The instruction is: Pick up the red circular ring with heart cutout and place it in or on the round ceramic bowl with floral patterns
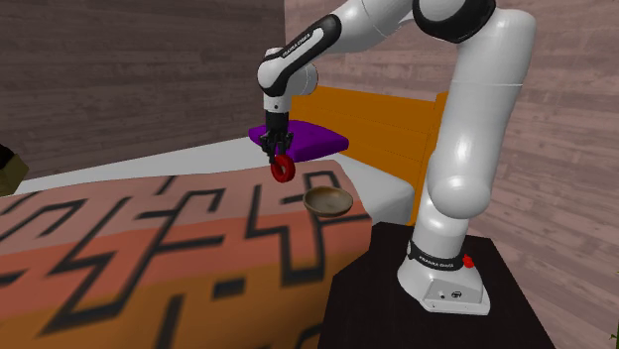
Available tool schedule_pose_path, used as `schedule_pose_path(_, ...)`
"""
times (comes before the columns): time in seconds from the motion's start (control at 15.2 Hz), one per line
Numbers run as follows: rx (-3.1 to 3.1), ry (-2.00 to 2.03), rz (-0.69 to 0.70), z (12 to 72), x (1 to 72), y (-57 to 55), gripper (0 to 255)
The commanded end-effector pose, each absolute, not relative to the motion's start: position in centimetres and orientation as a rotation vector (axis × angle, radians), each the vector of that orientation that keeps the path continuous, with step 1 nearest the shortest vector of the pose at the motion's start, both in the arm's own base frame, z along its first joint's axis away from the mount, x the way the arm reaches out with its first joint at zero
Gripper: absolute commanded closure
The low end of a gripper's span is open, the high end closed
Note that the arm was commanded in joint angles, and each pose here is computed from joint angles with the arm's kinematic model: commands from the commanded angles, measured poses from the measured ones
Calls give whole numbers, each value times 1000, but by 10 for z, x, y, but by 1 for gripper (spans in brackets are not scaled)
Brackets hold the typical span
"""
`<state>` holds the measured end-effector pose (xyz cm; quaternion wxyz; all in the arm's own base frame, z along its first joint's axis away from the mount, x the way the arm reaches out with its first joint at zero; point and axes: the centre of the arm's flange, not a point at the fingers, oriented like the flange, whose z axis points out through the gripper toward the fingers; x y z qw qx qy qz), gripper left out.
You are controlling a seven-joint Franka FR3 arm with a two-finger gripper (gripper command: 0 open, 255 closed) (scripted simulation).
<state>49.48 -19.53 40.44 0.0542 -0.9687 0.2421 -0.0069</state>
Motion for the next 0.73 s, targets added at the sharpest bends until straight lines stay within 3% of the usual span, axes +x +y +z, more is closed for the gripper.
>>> schedule_pose_path(0.0,-2943,736,-21,415,495,-196,255)
schedule_pose_path(0.4,-2943,736,-21,446,495,-196,255)
schedule_pose_path(0.66,-2943,736,-21,450,443,-189,255)
